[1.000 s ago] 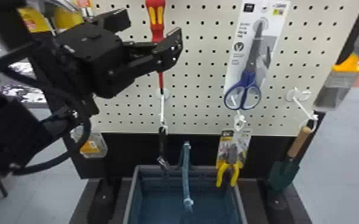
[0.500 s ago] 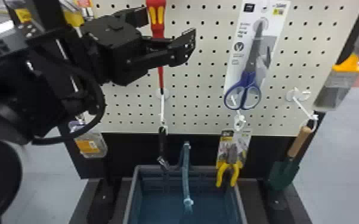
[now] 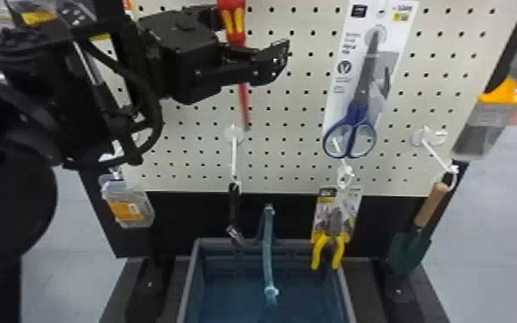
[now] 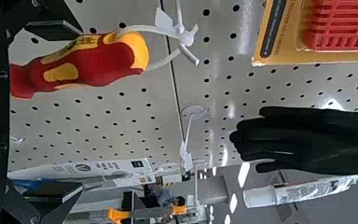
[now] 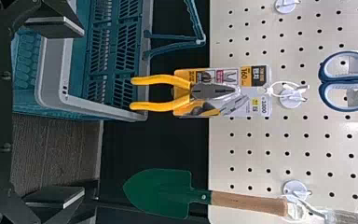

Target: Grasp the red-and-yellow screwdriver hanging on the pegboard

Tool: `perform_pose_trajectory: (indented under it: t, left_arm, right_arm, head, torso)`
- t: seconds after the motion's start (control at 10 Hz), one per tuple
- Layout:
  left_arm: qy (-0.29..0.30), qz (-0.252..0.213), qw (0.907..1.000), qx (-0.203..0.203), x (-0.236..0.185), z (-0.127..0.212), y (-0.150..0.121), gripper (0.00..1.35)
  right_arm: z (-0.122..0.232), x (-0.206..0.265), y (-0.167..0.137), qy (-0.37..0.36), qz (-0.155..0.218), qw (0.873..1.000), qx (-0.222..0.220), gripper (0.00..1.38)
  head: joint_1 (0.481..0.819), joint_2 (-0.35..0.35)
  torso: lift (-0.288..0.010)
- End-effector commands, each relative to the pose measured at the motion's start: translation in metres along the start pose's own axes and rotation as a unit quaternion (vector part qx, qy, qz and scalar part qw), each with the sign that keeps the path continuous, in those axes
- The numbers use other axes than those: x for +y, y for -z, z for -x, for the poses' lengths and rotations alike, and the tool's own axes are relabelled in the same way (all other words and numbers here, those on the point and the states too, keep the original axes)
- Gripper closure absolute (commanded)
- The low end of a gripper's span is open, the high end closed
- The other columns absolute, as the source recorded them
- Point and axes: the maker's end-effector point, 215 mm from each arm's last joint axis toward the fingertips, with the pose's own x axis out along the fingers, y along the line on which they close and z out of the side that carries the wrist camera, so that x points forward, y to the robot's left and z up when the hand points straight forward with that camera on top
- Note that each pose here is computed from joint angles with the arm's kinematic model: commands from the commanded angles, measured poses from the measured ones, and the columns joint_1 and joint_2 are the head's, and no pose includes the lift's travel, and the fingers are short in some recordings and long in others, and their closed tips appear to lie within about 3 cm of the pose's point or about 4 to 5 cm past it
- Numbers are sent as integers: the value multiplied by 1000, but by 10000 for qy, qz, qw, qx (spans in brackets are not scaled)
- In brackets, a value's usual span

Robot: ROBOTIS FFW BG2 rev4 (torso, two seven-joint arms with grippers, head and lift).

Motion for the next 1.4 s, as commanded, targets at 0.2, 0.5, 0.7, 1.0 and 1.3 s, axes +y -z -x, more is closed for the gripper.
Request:
perform_pose_trajectory:
  t: [0.2,0.5,0.7,1.0,1.3]
  left_arm:
    - [-87,-82,9999,77,11,0,-1,601]
    - [-124,-126,9998,122,13,0,0,1223]
    - [-161,-258,9995,121,12,-1,-3,1217]
    - [-169,-328,9993,117,10,-2,-5,1217]
    - [-166,-303,9993,137,10,-1,-2,1217]
  right_arm:
    - [-1,0,0,-11,4,10000,-4,110]
    - [-1,1,0,-19,4,10000,-4,110]
    - [-1,1,0,-23,11,10000,-4,110]
    - [-1,1,0,-27,17,10000,-3,110]
    - [-1,1,1,-31,15,10000,-1,110]
  head:
    - [549,0]
    - [549,0]
    - [549,0]
    - [549,0]
    - [549,0]
  torso:
    - [-100]
    - [-100]
    - [-100]
    - [-100]
    - [-100]
